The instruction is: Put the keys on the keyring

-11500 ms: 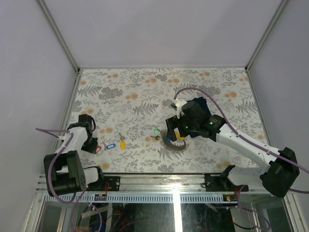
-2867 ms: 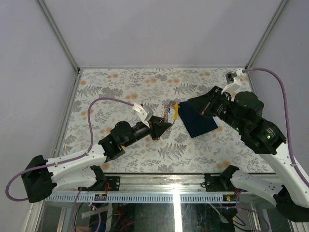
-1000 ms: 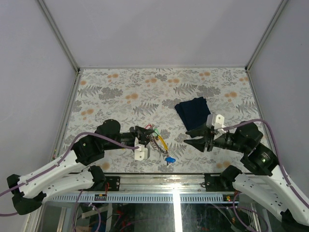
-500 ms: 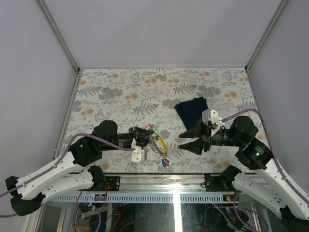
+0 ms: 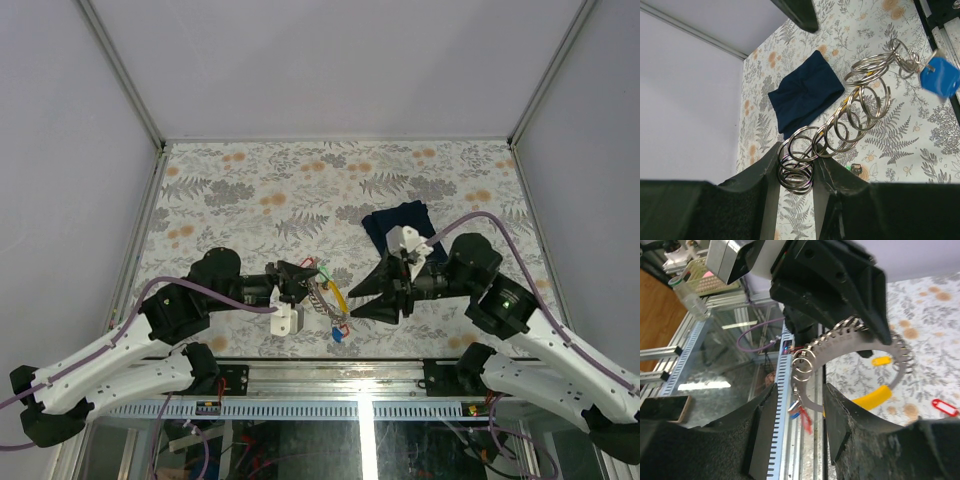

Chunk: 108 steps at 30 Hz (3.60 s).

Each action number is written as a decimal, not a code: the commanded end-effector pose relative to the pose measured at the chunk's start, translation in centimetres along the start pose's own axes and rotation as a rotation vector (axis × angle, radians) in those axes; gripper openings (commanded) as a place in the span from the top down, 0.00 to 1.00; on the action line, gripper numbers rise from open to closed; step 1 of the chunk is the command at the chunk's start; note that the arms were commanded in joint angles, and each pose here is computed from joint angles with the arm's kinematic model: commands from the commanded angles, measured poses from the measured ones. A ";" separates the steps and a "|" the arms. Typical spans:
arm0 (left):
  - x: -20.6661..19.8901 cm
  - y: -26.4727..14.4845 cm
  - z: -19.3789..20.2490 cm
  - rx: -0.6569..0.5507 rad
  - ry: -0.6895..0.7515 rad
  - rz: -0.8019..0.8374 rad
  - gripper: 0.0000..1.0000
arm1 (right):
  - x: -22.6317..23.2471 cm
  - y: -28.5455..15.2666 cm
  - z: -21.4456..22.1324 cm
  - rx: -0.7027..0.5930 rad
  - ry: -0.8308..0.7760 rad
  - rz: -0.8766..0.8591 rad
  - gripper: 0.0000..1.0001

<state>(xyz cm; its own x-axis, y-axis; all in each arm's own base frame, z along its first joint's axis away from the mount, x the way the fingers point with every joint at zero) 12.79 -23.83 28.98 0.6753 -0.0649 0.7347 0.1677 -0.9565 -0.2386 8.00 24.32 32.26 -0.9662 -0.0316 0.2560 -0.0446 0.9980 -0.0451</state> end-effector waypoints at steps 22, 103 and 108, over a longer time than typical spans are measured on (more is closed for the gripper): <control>3.2 -1.1 -2.5 -0.052 0.104 -0.098 1.00 | 1.0 3.6 0.5 0.045 0.034 -0.116 0.55; 8.5 -0.1 2.1 -0.036 -0.832 -0.770 1.00 | -3.5 -4.2 -10.1 -0.596 0.520 0.607 0.63; 9.1 -0.6 2.5 -0.035 -0.899 -0.846 1.00 | -3.4 -2.3 -11.8 -0.670 0.591 0.492 0.61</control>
<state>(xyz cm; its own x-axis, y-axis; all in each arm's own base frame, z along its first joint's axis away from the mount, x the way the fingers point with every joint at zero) 19.92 -23.72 31.17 0.6888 0.7199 0.0856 0.7225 -0.6913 -0.0002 14.36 21.57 38.97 -0.5382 0.4175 0.7321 0.6773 0.7312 0.0810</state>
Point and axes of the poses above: each gripper's point midway between its finger pads, its own y axis out along the fingers, its own x axis along the line the jaws close on, z = x × y, the point moved 3 cm from there along -y, back along the fingers, and after that the axes turned 3 degrees about y, right-handed, at the moved point
